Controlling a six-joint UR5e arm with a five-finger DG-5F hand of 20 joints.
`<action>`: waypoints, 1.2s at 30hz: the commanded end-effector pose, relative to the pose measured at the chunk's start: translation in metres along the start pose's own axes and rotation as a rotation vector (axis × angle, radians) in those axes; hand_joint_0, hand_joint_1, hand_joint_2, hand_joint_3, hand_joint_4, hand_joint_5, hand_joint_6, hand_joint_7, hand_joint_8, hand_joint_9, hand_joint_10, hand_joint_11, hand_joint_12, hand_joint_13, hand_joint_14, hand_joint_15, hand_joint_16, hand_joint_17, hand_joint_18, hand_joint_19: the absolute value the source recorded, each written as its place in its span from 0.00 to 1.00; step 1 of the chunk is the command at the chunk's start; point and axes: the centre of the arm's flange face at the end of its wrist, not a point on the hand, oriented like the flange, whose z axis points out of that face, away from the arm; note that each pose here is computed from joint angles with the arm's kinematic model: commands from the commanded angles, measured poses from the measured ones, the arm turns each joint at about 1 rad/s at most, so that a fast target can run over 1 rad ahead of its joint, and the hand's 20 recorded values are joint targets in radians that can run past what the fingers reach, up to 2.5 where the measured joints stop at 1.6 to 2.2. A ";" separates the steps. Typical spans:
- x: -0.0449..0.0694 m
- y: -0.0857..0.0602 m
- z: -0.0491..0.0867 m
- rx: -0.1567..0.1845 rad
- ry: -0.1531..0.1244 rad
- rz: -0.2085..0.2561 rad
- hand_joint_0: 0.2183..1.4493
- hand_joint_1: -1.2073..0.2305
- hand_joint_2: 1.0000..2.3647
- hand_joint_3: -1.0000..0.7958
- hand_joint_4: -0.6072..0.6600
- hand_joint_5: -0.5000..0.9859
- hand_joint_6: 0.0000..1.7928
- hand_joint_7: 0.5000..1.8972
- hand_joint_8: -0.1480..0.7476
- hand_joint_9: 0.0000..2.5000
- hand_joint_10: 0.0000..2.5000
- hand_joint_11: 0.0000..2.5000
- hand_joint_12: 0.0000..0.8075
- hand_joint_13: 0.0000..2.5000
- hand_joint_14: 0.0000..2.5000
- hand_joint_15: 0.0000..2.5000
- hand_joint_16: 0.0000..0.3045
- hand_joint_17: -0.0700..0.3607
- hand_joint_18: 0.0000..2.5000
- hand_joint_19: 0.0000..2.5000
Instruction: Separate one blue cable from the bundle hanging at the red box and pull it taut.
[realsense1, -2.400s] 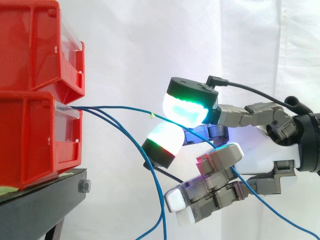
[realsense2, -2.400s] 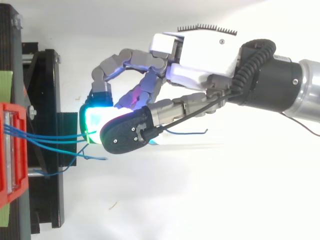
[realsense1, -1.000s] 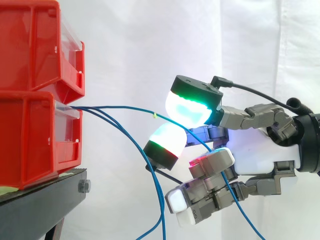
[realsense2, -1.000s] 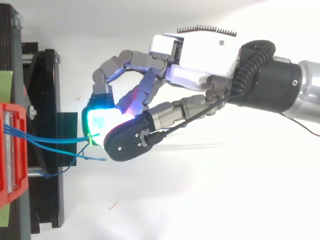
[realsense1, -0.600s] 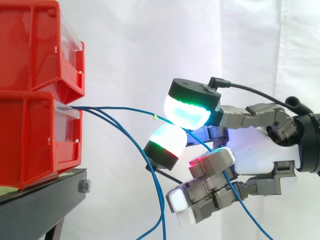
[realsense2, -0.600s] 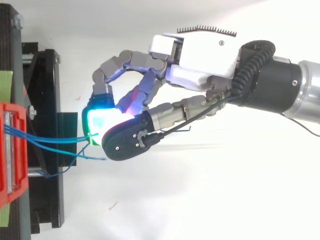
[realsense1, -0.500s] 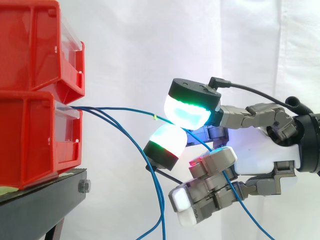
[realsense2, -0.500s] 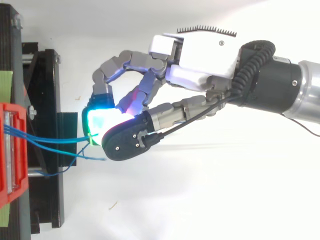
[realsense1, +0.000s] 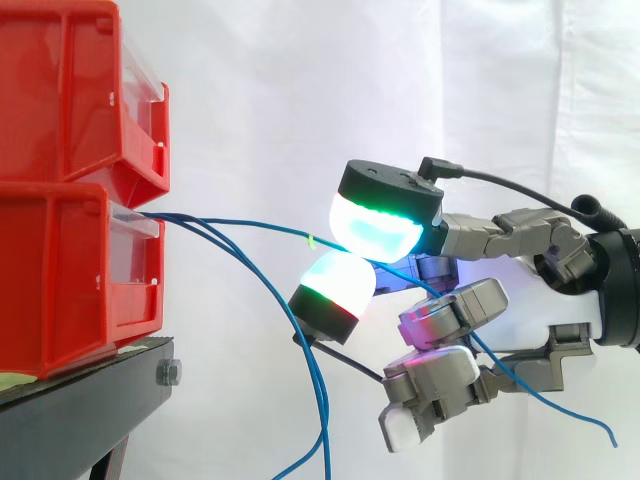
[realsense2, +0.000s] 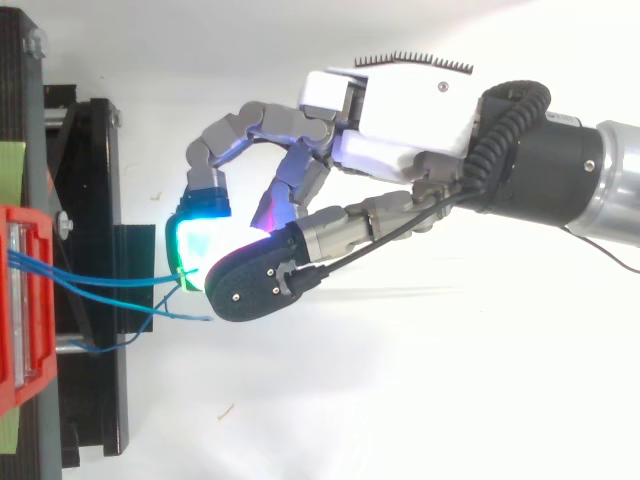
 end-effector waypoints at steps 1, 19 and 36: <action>0.000 0.000 0.000 -0.001 0.000 0.000 0.36 0.33 0.02 0.45 0.36 0.20 0.51 0.43 0.52 0.48 0.33 0.65 0.39 0.49 0.04 0.72 0.12 0.35 0.37 0.24; -0.001 -0.005 -0.002 0.006 0.000 -0.004 0.35 0.32 0.02 0.52 0.26 0.21 0.51 0.49 0.51 0.46 0.46 0.63 0.40 0.39 0.63 0.63 0.13 0.37 0.46 0.46; 0.003 -0.020 -0.007 0.009 0.000 -0.001 0.36 0.31 0.02 0.52 0.27 0.22 0.51 0.46 0.49 0.42 0.85 0.56 0.40 0.33 0.93 0.62 0.13 0.37 0.53 0.63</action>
